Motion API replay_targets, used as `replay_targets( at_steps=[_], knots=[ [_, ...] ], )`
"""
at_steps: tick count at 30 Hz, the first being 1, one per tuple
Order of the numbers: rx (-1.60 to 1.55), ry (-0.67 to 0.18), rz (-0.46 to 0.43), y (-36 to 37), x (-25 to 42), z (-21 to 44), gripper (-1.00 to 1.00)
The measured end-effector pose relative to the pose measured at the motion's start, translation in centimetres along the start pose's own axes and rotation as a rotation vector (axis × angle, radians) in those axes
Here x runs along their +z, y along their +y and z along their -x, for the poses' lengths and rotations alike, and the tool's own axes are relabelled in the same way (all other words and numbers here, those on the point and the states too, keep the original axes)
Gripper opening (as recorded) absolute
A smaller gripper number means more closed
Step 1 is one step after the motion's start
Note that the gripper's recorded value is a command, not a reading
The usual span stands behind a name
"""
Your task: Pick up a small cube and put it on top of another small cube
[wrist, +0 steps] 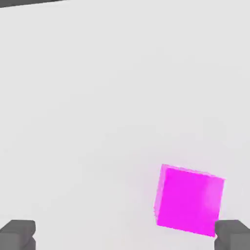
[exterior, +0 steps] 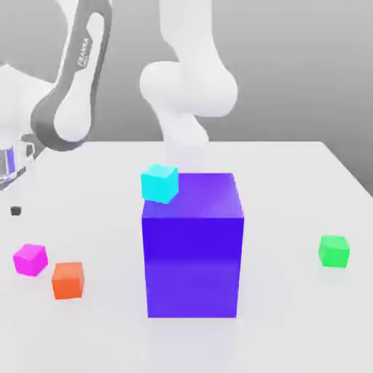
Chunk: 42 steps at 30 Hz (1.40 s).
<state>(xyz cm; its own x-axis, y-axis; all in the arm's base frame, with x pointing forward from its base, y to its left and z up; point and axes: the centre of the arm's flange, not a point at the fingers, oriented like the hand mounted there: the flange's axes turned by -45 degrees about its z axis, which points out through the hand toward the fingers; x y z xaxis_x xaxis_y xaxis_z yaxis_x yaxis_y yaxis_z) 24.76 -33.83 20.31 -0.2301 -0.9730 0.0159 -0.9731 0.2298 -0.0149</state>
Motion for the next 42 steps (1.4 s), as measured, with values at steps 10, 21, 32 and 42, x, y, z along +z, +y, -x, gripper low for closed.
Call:
replay_targets(
  at_steps=[10, 21, 32, 42],
  knots=[
    [0.041, -0.015, 0.015, 1.0, 7.4, 0.0, -1.0],
    [0.02, 0.001, -0.008, 0.0, 0.6, -0.1, -1.0],
    [-0.565, 0.066, -0.183, -13.2, -7.2, 19.8, -1.0],
    [-1.227, 0.046, -0.248, -8.4, -10.6, 48.7, -1.0]
  ],
)
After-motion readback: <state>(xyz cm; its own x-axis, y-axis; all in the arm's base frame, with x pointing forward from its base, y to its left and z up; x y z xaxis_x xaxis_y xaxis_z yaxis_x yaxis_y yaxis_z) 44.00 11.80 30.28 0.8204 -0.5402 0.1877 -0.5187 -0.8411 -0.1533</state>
